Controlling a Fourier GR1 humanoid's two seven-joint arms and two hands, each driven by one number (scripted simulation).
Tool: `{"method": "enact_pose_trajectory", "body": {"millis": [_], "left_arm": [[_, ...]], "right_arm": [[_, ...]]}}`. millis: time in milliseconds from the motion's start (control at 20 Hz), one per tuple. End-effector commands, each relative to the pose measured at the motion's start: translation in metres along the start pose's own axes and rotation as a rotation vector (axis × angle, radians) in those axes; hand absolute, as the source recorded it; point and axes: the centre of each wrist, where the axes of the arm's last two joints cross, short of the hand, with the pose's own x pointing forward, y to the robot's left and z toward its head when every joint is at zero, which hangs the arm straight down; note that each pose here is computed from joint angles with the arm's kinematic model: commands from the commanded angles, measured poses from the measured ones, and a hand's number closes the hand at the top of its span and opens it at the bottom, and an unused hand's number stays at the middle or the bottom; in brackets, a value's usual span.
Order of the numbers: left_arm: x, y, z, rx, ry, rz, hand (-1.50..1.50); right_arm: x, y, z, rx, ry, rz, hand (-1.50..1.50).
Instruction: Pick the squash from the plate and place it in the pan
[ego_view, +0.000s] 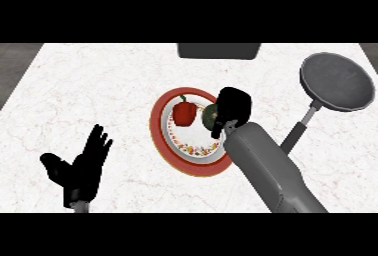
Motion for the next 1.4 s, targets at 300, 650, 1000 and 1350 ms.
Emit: {"method": "enact_pose_trajectory", "body": {"millis": [300,650,1000,1350], "left_arm": [[0.017,-0.018,-0.012,-0.057,0.003,-0.014,0.00],[0.009,-0.016,-0.005,-0.044,0.007,-0.022,0.00],[-0.001,-0.006,-0.008,-0.041,0.047,-0.024,0.00],[0.001,-0.009,-0.011,-0.004,0.020,-0.008,0.00]], "right_arm": [[-0.014,-0.071,-0.068,-0.048,0.402,-0.172,1.50],[0.011,-0.115,-0.067,-0.467,0.425,-0.073,1.50],[0.031,-0.163,-0.060,-0.686,0.500,-0.145,1.50],[0.001,-0.166,-0.078,-0.706,0.559,-0.237,1.50]]}}
